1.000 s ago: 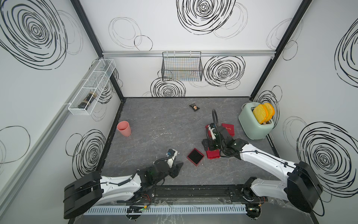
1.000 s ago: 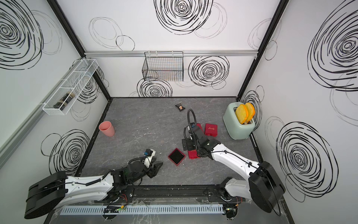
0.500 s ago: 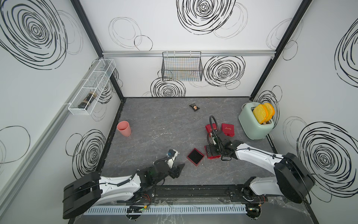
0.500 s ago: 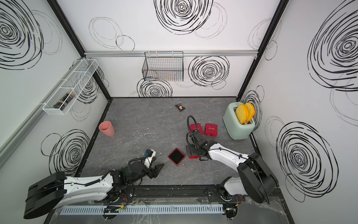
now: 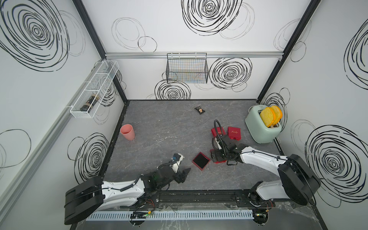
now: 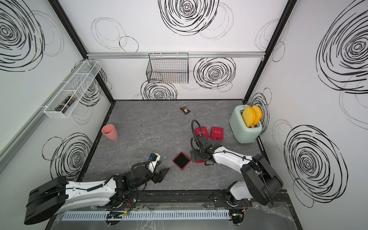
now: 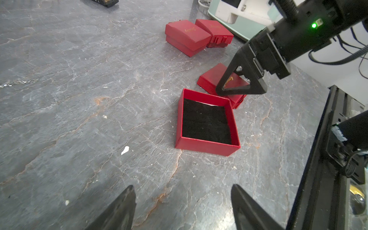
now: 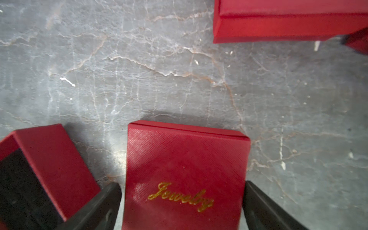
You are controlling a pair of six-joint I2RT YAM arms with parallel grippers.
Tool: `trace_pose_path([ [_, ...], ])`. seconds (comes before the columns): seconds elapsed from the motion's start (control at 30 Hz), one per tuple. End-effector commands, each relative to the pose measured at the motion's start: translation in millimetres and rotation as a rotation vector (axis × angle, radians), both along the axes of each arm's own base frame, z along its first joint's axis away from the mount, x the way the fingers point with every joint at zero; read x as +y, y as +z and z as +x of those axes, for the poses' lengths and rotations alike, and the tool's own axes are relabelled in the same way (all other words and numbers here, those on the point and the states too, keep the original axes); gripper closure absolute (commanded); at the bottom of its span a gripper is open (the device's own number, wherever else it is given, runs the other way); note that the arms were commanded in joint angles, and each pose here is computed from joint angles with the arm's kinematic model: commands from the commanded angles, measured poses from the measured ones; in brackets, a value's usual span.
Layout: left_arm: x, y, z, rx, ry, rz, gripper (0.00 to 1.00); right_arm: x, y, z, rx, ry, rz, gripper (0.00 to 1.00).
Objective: Take the necklace out of the lift-off lid jewelry box
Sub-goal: Pick up the lid from the center of the board.
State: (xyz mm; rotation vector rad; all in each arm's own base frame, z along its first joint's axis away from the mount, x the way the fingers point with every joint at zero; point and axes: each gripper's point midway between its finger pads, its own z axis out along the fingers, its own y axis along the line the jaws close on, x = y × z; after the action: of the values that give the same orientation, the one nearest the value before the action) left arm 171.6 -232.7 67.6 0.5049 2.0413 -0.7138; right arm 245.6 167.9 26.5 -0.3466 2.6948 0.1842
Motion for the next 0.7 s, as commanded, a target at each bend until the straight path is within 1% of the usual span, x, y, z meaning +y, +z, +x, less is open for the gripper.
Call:
trace_pose_path([
  [0.0,-4.2,6.1,-0.3,-0.023,-0.012,-0.028,0.22,-5.7,0.8,5.2,0.008,-0.026,-0.053,0.03],
  [0.23,-4.2,5.0,-0.7,-0.022,-0.013,-0.024,0.22,-5.6,-2.2,6.3,0.013,-0.022,-0.086,0.02],
  [0.27,-4.3,4.9,-0.6,-0.022,-0.014,-0.023,0.22,-6.1,-0.4,7.2,0.006,-0.026,-0.09,0.0],
  [0.43,-6.7,3.4,-1.0,-0.02,-0.022,-0.022,0.24,-0.2,16.9,10.4,-0.028,-0.018,-0.062,0.2],
  [0.5,-9.4,3.4,-1.3,-0.019,-0.03,-0.028,0.25,3.6,26.5,11.3,-0.042,-0.008,-0.049,0.22],
  [0.57,-10.5,1.3,0.7,-0.015,-0.021,-0.021,0.27,10.0,36.4,10.9,-0.055,0.014,-0.021,0.23],
  [0.63,-13.9,0.2,2.1,-0.015,-0.023,-0.01,0.32,20.8,46.9,8.4,-0.06,0.051,0.037,0.23],
  [0.67,-15.7,-0.1,2.6,-0.013,-0.025,-0.008,0.33,26.5,51.5,7.0,-0.061,0.071,0.069,0.23],
])
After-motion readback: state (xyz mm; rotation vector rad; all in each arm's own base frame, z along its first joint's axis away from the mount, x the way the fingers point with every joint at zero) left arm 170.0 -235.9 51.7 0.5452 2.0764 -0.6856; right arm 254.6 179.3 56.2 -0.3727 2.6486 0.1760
